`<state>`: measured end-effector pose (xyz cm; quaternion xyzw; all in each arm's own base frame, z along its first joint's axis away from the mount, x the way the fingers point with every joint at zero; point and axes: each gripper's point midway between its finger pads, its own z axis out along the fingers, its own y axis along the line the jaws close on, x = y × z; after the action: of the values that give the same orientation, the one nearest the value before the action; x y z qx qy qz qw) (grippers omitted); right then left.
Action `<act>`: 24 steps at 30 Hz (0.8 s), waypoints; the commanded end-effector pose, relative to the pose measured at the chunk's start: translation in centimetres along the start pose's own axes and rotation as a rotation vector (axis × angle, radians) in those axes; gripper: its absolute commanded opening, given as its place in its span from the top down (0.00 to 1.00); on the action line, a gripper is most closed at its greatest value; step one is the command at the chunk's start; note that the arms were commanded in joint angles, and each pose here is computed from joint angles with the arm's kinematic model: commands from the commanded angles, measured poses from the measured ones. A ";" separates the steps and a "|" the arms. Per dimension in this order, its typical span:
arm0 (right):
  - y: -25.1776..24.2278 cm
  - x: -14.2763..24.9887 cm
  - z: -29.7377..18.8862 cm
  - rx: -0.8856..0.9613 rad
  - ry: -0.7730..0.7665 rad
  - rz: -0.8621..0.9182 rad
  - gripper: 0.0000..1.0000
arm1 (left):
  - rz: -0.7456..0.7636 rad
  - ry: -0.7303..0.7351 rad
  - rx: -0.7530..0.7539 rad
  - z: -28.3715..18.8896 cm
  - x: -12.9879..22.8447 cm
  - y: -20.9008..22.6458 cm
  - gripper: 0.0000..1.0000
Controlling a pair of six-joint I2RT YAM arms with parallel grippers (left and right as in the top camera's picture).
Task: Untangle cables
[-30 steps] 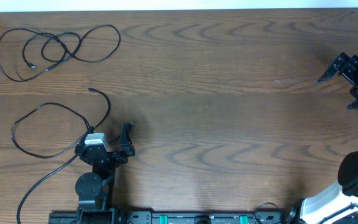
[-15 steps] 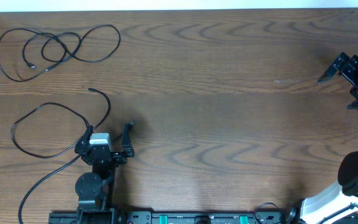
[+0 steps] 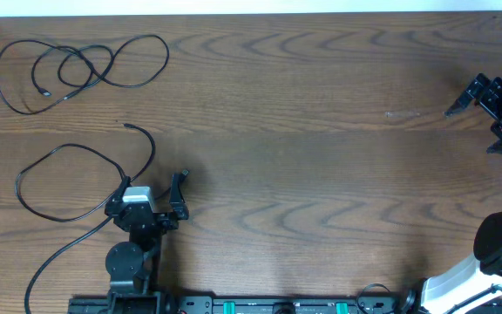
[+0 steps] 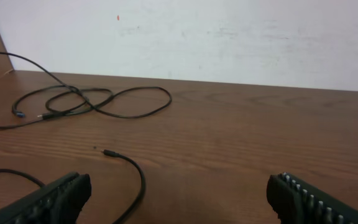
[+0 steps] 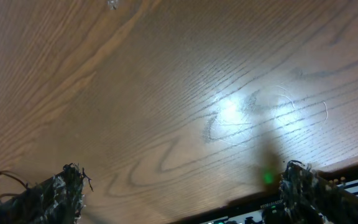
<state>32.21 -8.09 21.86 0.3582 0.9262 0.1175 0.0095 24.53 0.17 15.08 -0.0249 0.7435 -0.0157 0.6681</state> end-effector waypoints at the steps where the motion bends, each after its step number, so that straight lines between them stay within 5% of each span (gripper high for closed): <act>1: 0.1 -0.1 -0.4 -0.008 -0.013 -0.014 0.01 | 0.025 0.047 -0.049 0.0 1.4 0.9 0.05; 24: 0.1 -0.1 -0.4 -0.008 -0.013 -0.014 0.01 | 0.025 0.050 -0.049 0.0 1.5 0.9 0.02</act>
<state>32.21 -8.09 21.85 0.3584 0.9261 0.1175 0.0093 24.53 0.22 15.09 -0.0204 0.7435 -0.0098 0.6684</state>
